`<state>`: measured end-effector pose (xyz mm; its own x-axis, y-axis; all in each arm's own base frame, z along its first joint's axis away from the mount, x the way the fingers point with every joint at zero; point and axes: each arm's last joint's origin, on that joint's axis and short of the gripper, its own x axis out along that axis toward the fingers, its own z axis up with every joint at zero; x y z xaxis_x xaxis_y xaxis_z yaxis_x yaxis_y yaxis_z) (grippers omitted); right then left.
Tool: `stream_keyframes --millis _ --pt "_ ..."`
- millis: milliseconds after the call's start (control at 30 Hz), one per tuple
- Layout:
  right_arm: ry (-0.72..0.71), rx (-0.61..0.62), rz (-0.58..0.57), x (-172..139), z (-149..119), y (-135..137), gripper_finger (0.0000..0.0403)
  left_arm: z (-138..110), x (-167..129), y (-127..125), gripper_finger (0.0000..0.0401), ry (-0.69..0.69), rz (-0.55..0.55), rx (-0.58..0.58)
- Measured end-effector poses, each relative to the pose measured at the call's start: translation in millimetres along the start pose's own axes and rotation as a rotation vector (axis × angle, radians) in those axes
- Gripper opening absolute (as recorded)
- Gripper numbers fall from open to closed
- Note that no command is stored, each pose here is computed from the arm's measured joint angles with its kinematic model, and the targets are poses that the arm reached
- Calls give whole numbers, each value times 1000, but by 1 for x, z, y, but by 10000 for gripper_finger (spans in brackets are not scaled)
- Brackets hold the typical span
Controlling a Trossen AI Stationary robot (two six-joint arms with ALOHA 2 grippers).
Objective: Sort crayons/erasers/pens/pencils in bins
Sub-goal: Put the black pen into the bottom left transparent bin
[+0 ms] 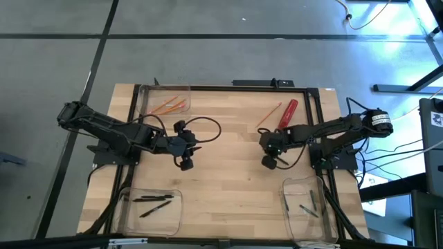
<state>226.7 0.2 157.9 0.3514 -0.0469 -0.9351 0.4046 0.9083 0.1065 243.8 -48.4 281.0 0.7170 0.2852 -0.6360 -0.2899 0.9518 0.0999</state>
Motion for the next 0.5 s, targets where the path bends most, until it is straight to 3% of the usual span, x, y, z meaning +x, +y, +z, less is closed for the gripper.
stream_keyframes --millis 333,500 --pt "-79 -2 -7 -29 32 9 4 0 0 0 95 0 0 0" --pt "-46 99 -99 -49 40 10 5 0 0 0 95 0 0 -1"
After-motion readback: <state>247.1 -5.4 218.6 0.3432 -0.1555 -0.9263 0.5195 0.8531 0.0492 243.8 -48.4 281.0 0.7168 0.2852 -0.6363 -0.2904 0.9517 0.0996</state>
